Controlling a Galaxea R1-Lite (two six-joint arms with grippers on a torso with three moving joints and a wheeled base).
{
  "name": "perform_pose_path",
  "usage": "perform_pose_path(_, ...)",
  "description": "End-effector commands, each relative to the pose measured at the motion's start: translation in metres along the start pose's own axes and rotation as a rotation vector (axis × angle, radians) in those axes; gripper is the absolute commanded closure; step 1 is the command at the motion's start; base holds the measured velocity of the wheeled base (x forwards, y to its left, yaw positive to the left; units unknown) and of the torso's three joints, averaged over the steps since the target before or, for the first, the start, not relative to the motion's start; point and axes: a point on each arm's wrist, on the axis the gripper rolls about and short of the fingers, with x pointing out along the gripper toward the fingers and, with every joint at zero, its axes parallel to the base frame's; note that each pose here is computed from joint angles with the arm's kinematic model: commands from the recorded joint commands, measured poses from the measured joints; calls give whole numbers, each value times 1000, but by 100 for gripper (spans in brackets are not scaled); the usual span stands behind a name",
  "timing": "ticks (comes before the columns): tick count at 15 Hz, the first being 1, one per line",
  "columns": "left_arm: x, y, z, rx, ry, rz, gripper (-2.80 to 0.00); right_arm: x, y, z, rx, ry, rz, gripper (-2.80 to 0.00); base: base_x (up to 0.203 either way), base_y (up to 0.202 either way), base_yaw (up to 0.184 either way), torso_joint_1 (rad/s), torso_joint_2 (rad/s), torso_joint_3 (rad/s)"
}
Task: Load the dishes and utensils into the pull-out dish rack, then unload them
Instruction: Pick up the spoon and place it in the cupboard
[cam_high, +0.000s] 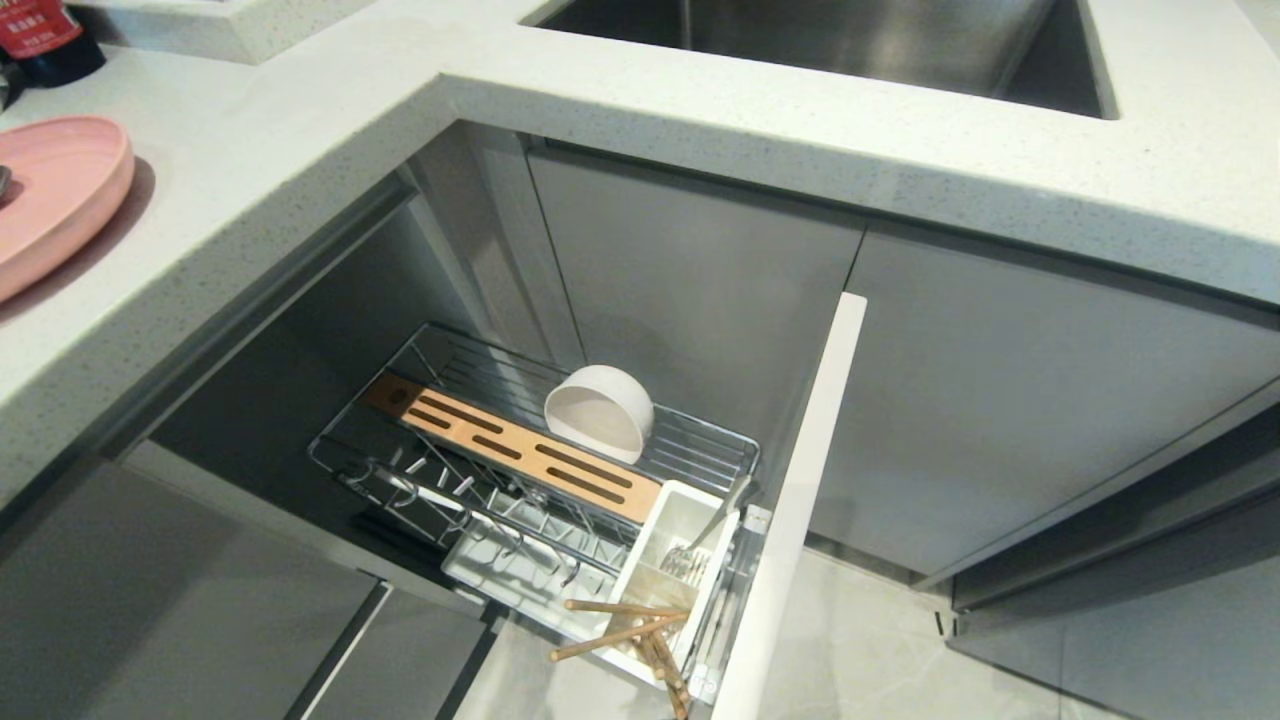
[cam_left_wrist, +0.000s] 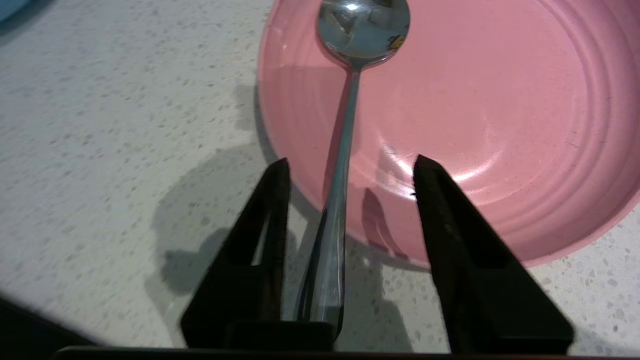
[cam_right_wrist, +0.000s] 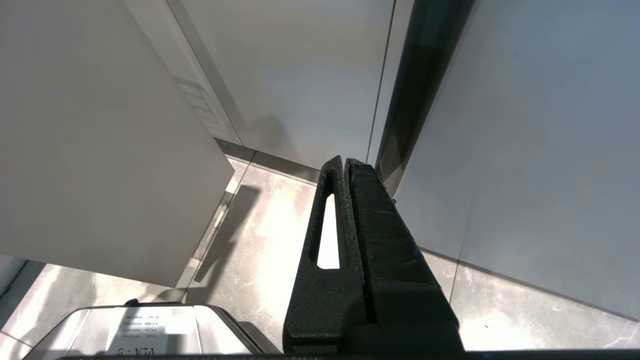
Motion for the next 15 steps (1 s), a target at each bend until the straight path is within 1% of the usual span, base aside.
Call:
perform_pose_path(1, 9, 1, -2, -2, 0, -40, -280, 0, 0, 0, 0, 0, 0, 0, 0, 0, 0, 0, 0, 0)
perform_pose_path(5, 25, 1, -7, 40, -21, -93, -280, 0, 0, 0, 0, 0, 0, 0, 0, 0, 0, 0, 0, 0)
perform_pose_path(12, 32, -6, -6, 49, -25, -138, -280, 0, 0, 0, 0, 0, 0, 0, 0, 0, 0, 0, 0, 0)
perform_pose_path(15, 35, -12, -5, 55, -27, -166, -280, 0, 0, 0, 0, 0, 0, 0, 0, 0, 0, 0, 0, 0)
